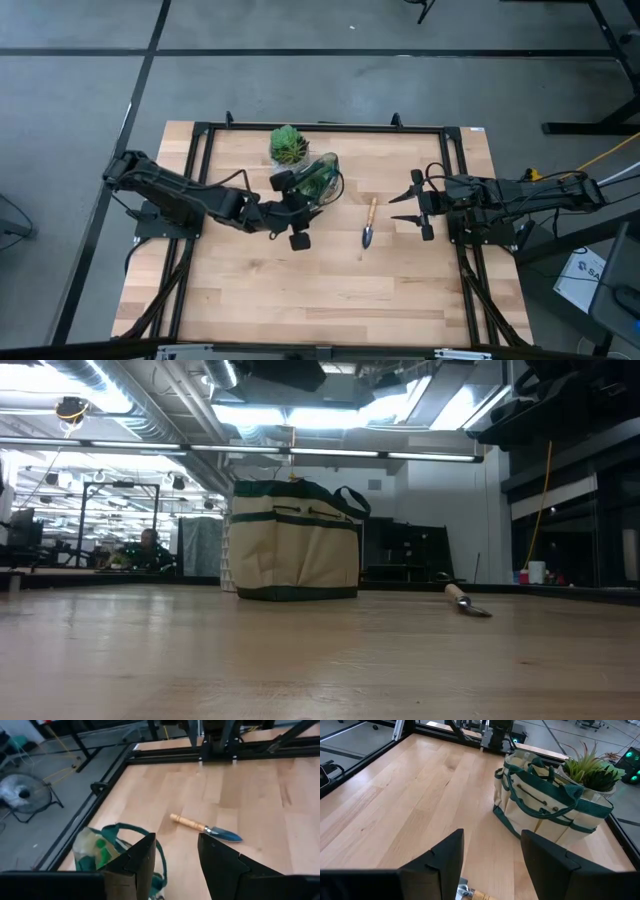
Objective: Pick & Place Garden tools in Gardening bag
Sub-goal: Put the brown trowel into the white gardening bag
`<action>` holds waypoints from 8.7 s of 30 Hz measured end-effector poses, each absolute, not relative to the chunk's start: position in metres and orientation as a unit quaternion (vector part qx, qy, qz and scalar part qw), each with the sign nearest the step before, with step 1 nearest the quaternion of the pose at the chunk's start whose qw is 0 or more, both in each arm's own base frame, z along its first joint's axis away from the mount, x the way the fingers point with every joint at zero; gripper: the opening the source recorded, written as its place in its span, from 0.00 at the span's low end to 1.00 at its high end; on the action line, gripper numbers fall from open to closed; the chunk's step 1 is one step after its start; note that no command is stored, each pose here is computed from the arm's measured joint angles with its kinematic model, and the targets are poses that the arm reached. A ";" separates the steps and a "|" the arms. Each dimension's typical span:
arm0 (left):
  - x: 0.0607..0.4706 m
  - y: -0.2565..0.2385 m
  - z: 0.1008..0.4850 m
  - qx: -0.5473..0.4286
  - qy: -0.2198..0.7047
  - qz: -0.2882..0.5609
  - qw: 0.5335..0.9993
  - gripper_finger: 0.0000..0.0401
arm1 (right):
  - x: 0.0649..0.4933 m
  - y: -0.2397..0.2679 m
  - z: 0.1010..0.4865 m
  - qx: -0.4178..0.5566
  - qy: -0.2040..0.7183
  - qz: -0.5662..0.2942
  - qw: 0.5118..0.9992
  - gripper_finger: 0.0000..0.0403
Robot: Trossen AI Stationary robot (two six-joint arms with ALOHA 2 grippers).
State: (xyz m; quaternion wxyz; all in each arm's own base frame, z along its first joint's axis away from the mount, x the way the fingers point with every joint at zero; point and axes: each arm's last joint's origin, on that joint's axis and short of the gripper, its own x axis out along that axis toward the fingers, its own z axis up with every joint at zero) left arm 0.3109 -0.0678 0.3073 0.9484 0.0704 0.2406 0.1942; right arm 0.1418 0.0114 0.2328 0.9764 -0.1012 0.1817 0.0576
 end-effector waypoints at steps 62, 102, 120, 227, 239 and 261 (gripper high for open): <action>0.315 -0.066 0.293 -0.005 0.258 0.218 0.941 0.36 | 0.231 -0.006 0.122 -0.250 0.450 0.146 0.845 0.50; 0.314 -0.066 0.291 -0.009 0.271 0.219 0.937 0.36 | 0.267 -0.005 0.128 -0.239 0.523 0.236 0.783 0.34; 0.309 -0.068 0.286 -0.006 0.304 0.207 0.930 0.36 | 0.275 0.007 0.131 -0.045 0.528 0.118 0.840 0.15; 0.292 -0.044 0.326 -0.023 0.208 0.276 0.938 0.00 | 0.145 0.057 0.200 0.011 0.131 0.177 0.975 0.38; 0.292 -0.045 0.325 -0.024 0.210 0.273 0.939 0.00 | 0.141 0.061 0.196 0.040 0.135 0.248 0.959 0.38; 0.290 -0.017 0.349 -0.034 0.278 0.226 0.933 0.00 | 0.141 0.061 0.195 0.040 0.140 0.249 0.958 0.38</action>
